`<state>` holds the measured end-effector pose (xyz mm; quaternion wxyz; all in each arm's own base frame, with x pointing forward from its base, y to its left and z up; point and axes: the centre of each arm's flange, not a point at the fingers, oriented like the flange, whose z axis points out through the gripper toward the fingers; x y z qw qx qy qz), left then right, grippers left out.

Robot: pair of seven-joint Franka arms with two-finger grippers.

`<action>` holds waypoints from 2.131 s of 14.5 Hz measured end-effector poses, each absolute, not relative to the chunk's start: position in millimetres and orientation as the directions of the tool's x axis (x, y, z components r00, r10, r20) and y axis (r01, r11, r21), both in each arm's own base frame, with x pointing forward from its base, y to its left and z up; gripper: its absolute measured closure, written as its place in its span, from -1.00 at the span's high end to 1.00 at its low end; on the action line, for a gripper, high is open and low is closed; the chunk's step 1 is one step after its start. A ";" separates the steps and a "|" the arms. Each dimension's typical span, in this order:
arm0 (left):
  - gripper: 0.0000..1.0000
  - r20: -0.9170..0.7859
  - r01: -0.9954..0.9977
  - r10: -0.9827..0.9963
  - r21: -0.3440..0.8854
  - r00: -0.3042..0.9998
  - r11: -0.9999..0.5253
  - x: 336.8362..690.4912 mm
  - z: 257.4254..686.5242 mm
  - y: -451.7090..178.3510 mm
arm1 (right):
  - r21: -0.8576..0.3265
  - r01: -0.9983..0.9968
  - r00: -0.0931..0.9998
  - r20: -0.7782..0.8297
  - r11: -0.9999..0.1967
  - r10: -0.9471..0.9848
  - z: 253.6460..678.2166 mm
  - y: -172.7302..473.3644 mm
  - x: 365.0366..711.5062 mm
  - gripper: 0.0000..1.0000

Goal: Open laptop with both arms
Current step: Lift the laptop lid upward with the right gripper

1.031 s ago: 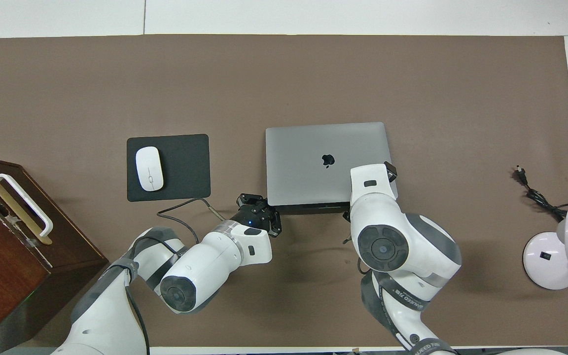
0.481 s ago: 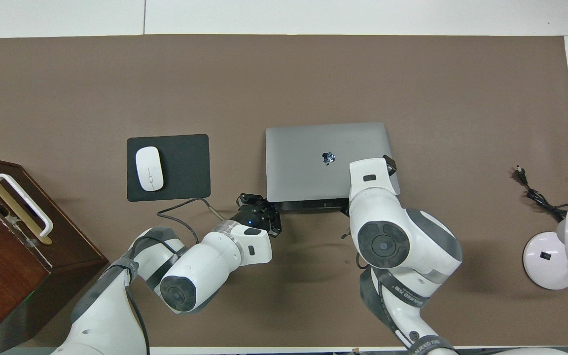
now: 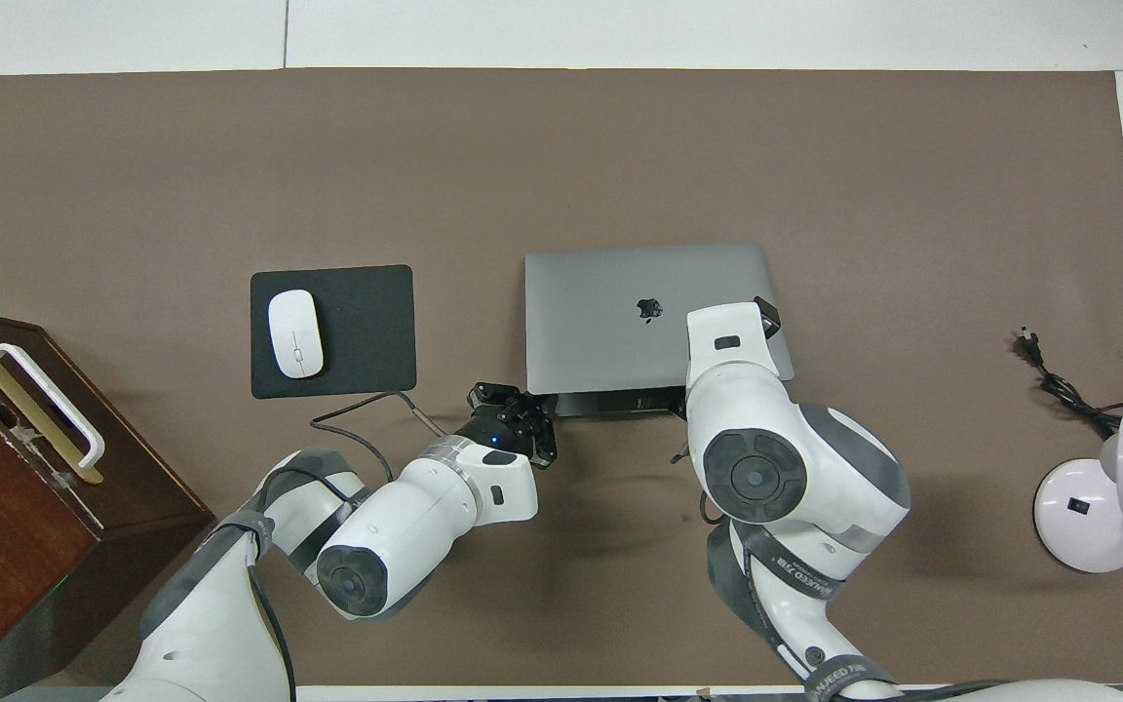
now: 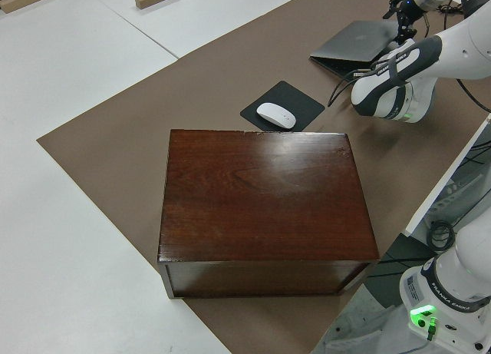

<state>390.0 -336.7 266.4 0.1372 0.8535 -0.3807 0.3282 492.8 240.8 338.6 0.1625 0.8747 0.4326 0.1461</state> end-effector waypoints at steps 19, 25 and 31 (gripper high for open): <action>-0.98 0.665 -0.740 -0.560 -0.016 0.495 -0.672 390.3 266.3 -337.0 | 0.468 0.703 0.537 0.144 -0.535 0.831 381.8 224.0 534.7 1.00; -0.98 0.665 -0.740 -0.560 -0.016 0.495 -0.672 390.3 266.3 -337.0 | 0.487 0.685 0.537 0.164 -0.541 0.827 395.4 218.7 554.5 1.00; -0.98 0.665 -0.740 -0.560 -0.016 0.495 -0.672 390.3 266.3 -337.0 | 0.496 0.670 0.547 0.173 -0.553 0.819 405.5 213.7 571.6 1.00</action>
